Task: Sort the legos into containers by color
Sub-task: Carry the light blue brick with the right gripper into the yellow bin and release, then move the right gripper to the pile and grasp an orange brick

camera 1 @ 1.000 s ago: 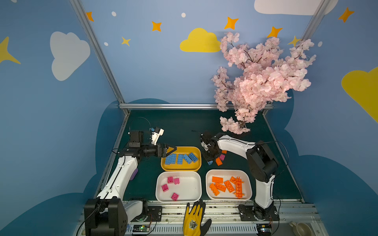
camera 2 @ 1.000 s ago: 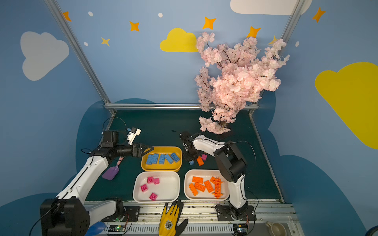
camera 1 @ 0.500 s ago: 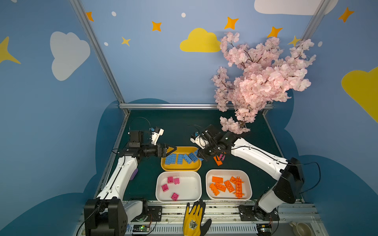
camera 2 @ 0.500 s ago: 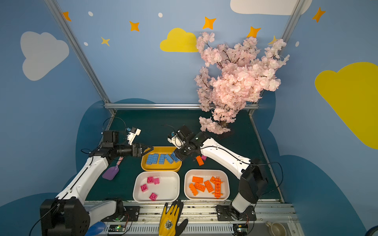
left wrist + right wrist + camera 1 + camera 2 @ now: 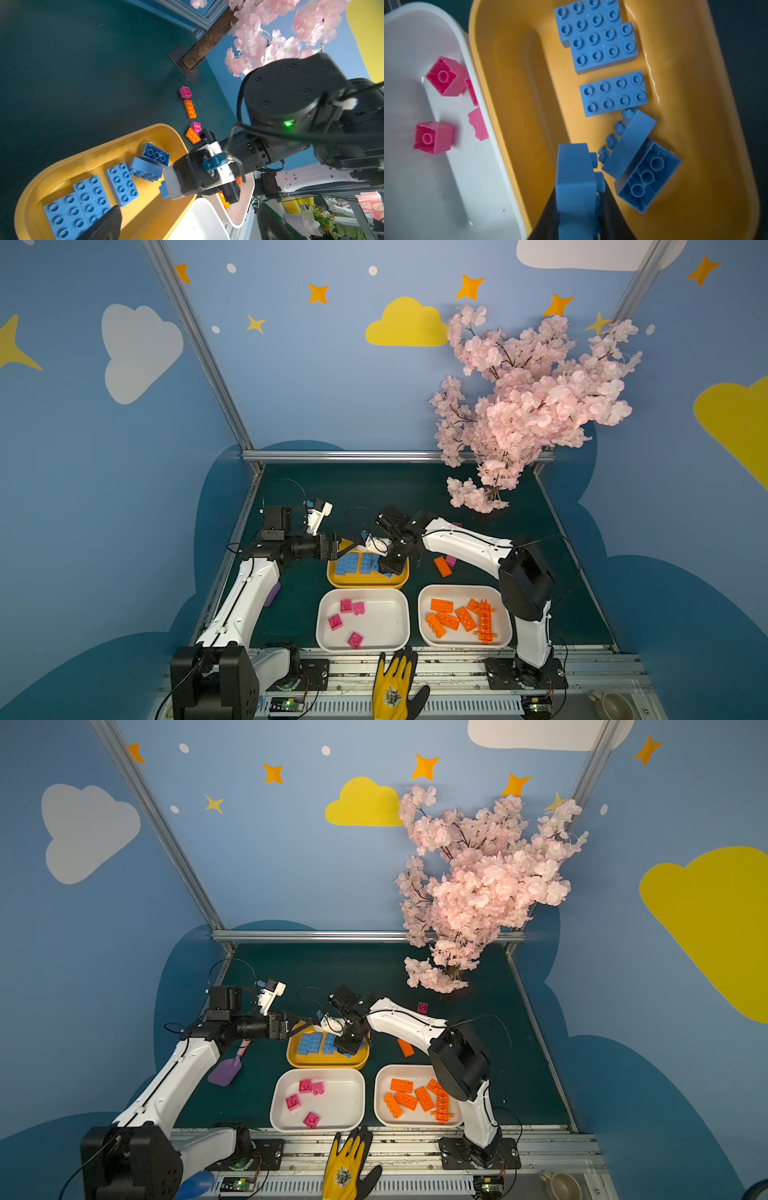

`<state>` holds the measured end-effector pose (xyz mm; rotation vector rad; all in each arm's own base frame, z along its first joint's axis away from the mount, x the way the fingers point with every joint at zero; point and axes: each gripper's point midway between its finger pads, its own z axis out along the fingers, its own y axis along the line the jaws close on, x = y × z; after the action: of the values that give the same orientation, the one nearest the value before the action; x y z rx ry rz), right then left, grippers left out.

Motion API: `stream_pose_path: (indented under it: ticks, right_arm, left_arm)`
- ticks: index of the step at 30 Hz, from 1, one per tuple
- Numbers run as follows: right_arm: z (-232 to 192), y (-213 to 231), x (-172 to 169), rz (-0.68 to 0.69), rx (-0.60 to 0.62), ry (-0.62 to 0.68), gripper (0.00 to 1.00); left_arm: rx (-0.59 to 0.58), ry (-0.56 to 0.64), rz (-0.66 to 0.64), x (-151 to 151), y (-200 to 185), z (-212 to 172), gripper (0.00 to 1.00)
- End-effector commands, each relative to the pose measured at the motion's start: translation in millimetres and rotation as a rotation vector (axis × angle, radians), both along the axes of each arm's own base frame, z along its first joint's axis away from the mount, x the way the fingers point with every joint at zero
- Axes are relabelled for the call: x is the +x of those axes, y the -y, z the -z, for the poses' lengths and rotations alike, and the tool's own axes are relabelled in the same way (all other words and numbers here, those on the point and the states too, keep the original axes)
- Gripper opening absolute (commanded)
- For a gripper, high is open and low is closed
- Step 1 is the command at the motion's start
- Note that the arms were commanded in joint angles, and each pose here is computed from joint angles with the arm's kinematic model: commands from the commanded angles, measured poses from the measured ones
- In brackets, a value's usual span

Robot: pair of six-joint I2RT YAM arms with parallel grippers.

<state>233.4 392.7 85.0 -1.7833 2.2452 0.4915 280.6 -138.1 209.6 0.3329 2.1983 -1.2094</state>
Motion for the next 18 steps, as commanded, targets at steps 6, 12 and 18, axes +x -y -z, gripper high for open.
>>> stream_pose_path:
  ticks: [6, 12, 18]
  right_arm:
    - [-5, -3, -5, -0.054, 0.043, -0.041, 0.47]
    - [-40, 33, 0, 0.092, 0.064, -0.049, 0.55]
    - [-40, 114, 8, 0.495, -0.022, -0.107, 0.6]
  left_arm:
    - [0.002, 0.011, 0.006, -8, -1, -1, 0.99]
    - [-0.007, 0.017, 0.009, -9, -1, -4, 0.99]
    - [-0.039, 0.011, 0.019, -8, 2, -4, 1.0]
